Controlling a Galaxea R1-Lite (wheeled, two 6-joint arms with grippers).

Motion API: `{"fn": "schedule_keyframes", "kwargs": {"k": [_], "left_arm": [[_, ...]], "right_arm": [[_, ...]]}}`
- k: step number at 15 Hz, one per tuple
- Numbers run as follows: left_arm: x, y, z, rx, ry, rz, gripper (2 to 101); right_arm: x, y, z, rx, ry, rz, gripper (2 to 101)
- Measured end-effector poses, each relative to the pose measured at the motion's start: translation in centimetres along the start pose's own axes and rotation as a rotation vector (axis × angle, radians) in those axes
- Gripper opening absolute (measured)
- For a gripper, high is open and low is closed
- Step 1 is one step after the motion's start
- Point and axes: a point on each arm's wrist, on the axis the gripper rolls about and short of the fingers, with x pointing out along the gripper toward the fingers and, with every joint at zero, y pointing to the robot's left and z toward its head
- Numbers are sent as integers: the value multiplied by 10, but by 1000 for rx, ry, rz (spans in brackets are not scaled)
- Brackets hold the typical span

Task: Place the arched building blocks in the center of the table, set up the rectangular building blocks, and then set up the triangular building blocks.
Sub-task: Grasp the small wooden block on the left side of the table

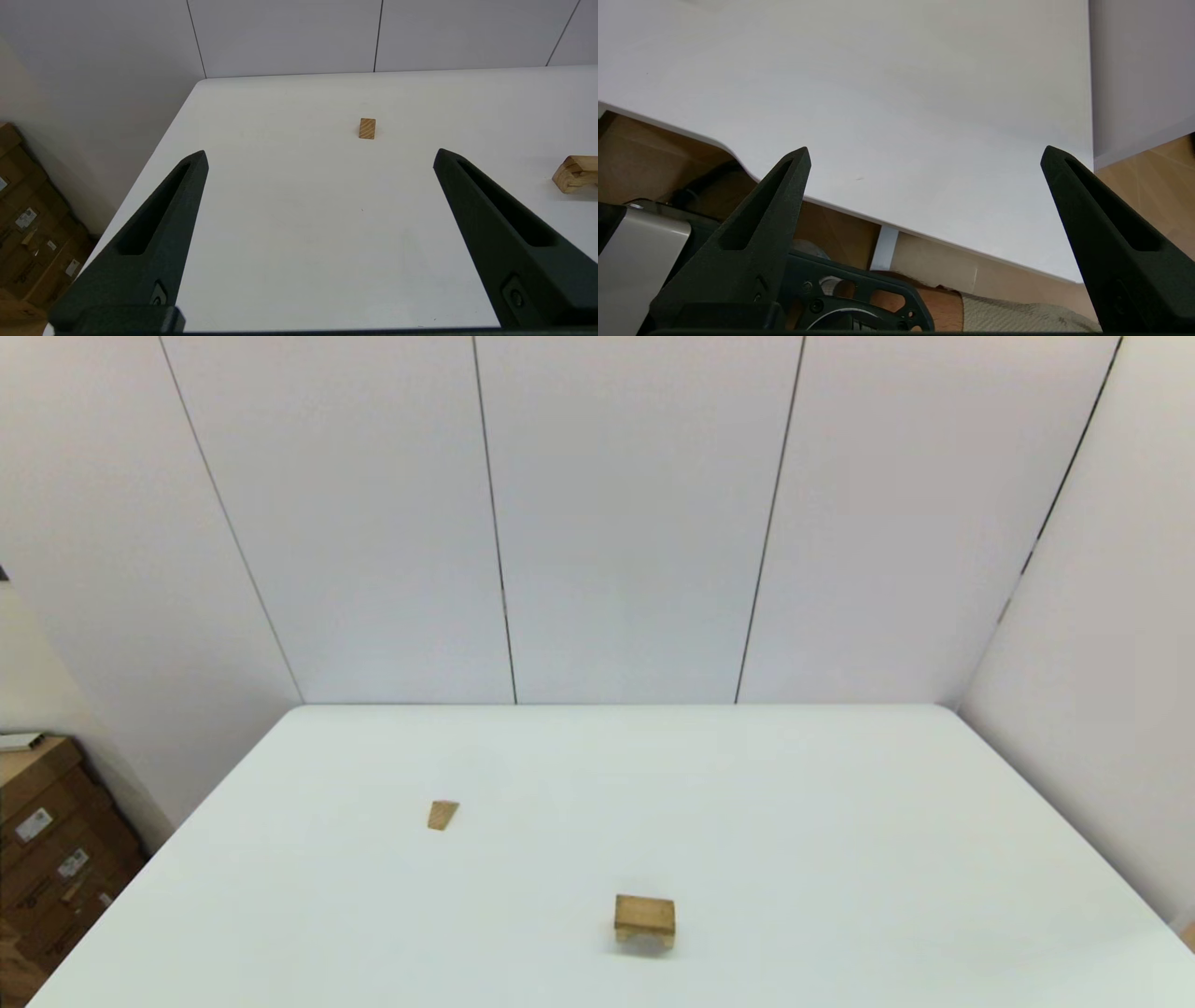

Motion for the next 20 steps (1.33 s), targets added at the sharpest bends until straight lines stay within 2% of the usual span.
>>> {"fn": "schedule_keyframes", "kwargs": {"k": [3,6,11,13,15,17,20], "left_arm": [[0,0,0,0,0,0,978],[0,0,0,0,0,0,978],[0,0,0,0,0,-1,978],[0,0,0,0,0,-1,978],[0,0,0,-1,0,-1,978],[0,0,0,-1,0,0,978],[0,0,0,0,0,0,978]], "right_arm": [[0,-1,3,-7,-30,-9,973],[-2,-3,4,-22,-76,10,974],[7,1,-11,-30,-106,20,974],[16,2,-16,-19,-172,3,975],[25,2,-20,29,-253,-12,976],[28,4,-24,45,-319,-23,977],[27,6,-31,54,-366,-45,977]]}}
